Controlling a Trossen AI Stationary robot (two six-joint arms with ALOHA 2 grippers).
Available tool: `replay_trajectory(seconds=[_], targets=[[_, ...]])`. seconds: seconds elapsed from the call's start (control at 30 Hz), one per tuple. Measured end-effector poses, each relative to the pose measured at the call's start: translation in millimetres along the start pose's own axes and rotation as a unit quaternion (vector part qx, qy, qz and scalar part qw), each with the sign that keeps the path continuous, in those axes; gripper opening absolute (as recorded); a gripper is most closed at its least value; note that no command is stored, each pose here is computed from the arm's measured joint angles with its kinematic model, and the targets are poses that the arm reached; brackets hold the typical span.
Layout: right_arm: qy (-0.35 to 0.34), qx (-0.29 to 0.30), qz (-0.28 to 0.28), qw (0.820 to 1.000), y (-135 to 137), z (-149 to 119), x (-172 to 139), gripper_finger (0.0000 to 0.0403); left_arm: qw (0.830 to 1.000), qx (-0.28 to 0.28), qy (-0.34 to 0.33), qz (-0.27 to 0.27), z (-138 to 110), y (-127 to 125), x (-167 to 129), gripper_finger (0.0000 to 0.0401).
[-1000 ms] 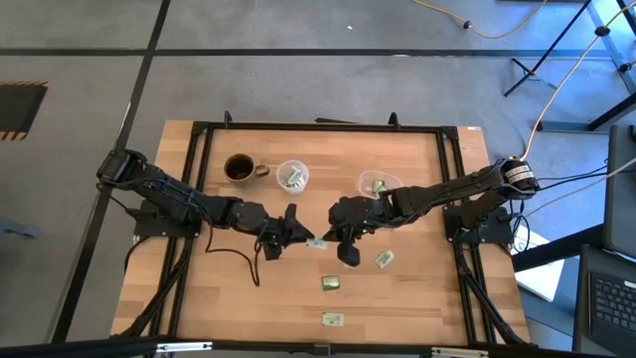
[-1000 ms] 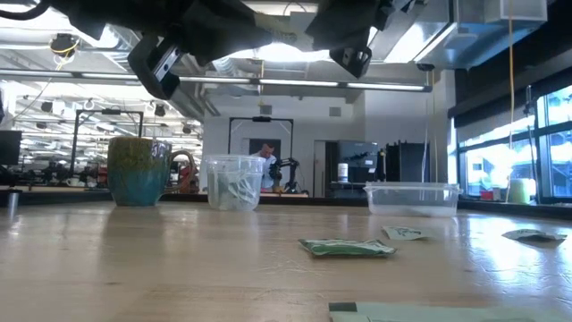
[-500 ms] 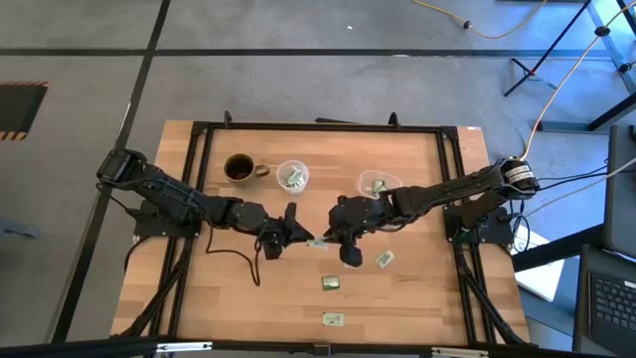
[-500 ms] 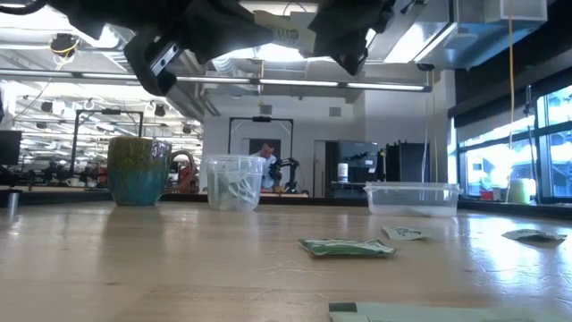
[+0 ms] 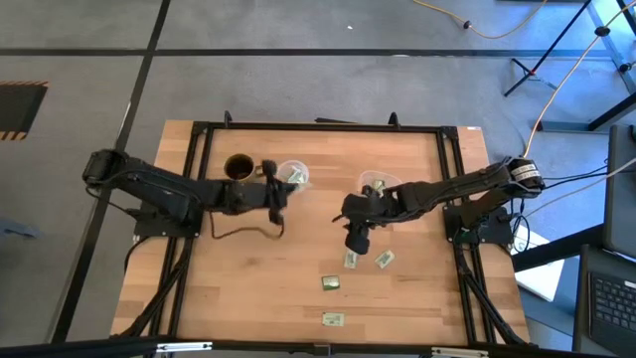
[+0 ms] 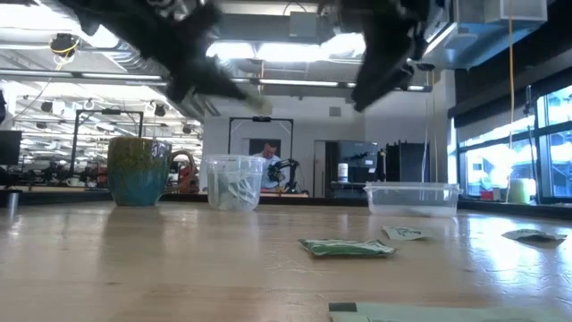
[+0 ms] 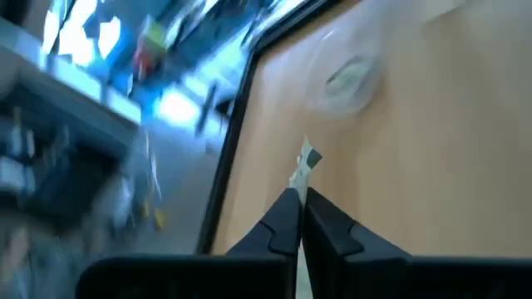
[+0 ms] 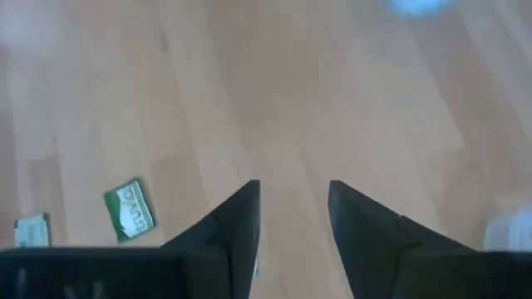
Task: Pick and place items into bin
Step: Put the white stevia packet into the left transparent bin
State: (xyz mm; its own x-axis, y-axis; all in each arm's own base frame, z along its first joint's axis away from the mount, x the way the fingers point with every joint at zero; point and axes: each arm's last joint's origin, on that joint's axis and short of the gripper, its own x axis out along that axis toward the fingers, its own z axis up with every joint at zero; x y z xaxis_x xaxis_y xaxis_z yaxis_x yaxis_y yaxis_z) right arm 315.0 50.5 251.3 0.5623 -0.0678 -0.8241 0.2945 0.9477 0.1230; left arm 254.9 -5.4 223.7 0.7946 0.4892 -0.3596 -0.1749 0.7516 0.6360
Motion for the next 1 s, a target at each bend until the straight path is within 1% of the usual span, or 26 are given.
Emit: replay_trajectory(seconds=[0.07, 0.13, 0.2, 0.23, 0.3, 0.4, 0.63, 0.8, 0.93, 1.0], targets=[[0.021, 0.015, -0.01, 1.0, -2, -7, 3, 0.0146, 0.997, -0.06, 0.046, 0.015, -12, 9, 5, 0.0004], [0.045, 0.03, -0.022, 0.998, -4, -16, 6, 0.0146, 0.989, -0.122, 0.074, 0.027, -22, 18, 12, 0.0004], [0.066, 0.038, -0.034, 0.996, -3, -24, 7, 0.0146, 0.981, -0.163, 0.101, 0.032, -31, 23, 18, 0.0004], [0.07, 0.045, -0.035, 0.996, -2, -26, 8, 0.0146, 0.978, -0.175, 0.108, 0.033, -34, 25, 20, 0.0004], [0.086, 0.052, -0.043, 0.994, -1, -34, 10, 0.0146, 0.976, -0.182, 0.114, 0.018, -39, 26, 24, 0.0004], [0.092, 0.06, -0.042, 0.993, 4, -41, 12, 0.0146, 0.977, -0.174, 0.12, -0.014, -42, 23, 30, 0.0004], [0.106, 0.079, -0.044, 0.99, 12, -56, 13, 0.0146, 0.973, -0.167, 0.153, -0.04, -52, 9, 43, 0.0004], [0.107, 0.098, -0.042, 0.988, 18, -60, 11, 0.0146, 0.968, -0.183, 0.166, -0.037, -57, 6, 48, 0.0005], [0.129, 0.093, -0.041, 0.986, 21, -66, 9, 0.0146, 0.967, -0.188, 0.167, -0.033, -57, 7, 48, 0.0013], [0.138, 0.101, -0.048, 0.984, 23, -69, 8, 0.0146, 0.968, -0.188, 0.166, -0.026, -56, 8, 48, 0.0019]])
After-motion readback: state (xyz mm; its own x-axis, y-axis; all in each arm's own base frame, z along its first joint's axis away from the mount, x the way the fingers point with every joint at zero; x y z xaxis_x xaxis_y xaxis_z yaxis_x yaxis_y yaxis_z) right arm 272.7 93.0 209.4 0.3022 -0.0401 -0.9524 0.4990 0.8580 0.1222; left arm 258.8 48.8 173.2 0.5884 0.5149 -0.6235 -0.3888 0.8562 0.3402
